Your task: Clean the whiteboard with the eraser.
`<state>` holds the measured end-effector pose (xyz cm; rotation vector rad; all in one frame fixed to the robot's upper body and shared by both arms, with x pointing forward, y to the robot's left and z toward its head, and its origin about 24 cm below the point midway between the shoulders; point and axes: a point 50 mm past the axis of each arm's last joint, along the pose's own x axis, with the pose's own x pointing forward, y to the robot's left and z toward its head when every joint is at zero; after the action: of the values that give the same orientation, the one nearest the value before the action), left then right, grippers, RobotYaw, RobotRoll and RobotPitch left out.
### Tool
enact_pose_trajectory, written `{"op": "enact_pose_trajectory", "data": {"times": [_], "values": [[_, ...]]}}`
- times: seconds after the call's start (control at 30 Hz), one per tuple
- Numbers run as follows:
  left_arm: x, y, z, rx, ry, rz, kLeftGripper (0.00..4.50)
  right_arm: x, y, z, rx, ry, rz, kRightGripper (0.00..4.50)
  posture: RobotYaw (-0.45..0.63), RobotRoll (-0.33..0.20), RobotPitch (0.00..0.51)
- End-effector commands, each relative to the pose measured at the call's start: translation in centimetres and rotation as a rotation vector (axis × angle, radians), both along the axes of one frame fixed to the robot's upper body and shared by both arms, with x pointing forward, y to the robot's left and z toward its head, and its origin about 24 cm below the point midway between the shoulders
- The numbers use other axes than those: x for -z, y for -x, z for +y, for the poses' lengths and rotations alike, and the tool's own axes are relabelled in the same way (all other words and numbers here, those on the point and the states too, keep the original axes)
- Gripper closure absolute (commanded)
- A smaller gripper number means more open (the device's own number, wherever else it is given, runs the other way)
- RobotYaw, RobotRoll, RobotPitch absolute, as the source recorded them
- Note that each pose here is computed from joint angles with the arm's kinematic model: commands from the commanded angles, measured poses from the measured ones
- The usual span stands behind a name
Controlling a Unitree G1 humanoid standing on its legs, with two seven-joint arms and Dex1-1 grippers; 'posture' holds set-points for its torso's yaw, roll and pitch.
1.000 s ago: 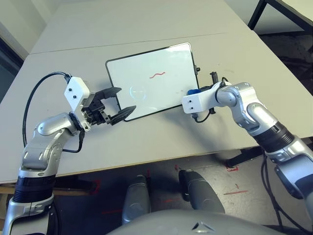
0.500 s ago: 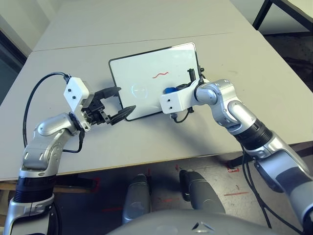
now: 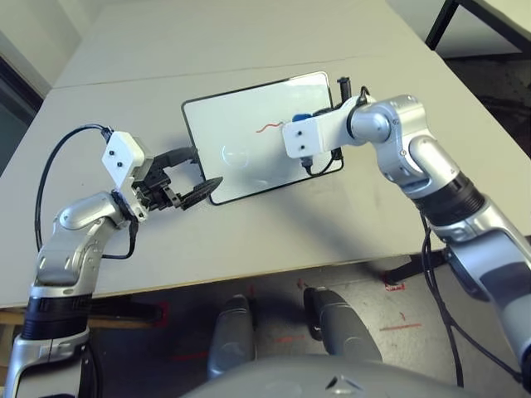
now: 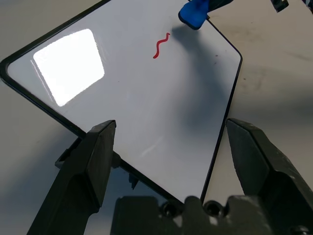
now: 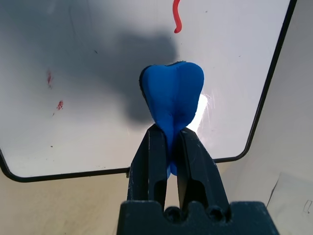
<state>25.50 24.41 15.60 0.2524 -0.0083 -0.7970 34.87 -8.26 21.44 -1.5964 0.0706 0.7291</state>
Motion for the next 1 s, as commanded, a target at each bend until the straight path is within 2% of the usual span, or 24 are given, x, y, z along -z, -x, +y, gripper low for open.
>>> {"op": "enact_pose_trajectory", "data": {"times": [0.03, 0.27, 0.6, 1.0], "values": [[-0.2, -0.1, 0.6, -0.015, -0.021, -0.011, 0.00, -0.3, -0.4, 0.6, -0.022, -0.006, -0.019, 4.41, -0.04, 0.000, 0.108], [-0.3, 0.1, 0.8, -0.027, -0.024, -0.019, 0.00, 0.3, -1.2, 2.0, -0.052, 0.004, -0.023, 4.41, -0.02, 0.000, 0.110], [-0.4, 0.4, 0.8, -0.042, -0.023, -0.023, 0.00, 2.3, -1.9, 3.2, -0.070, 0.026, -0.007, 4.41, 0.00, 0.000, 0.119], [-0.2, 0.6, 0.8, -0.053, -0.019, -0.021, 0.00, 1.8, -1.5, 5.7, -0.150, 0.021, -0.021, 4.41, 0.00, 0.000, 0.120]]}}
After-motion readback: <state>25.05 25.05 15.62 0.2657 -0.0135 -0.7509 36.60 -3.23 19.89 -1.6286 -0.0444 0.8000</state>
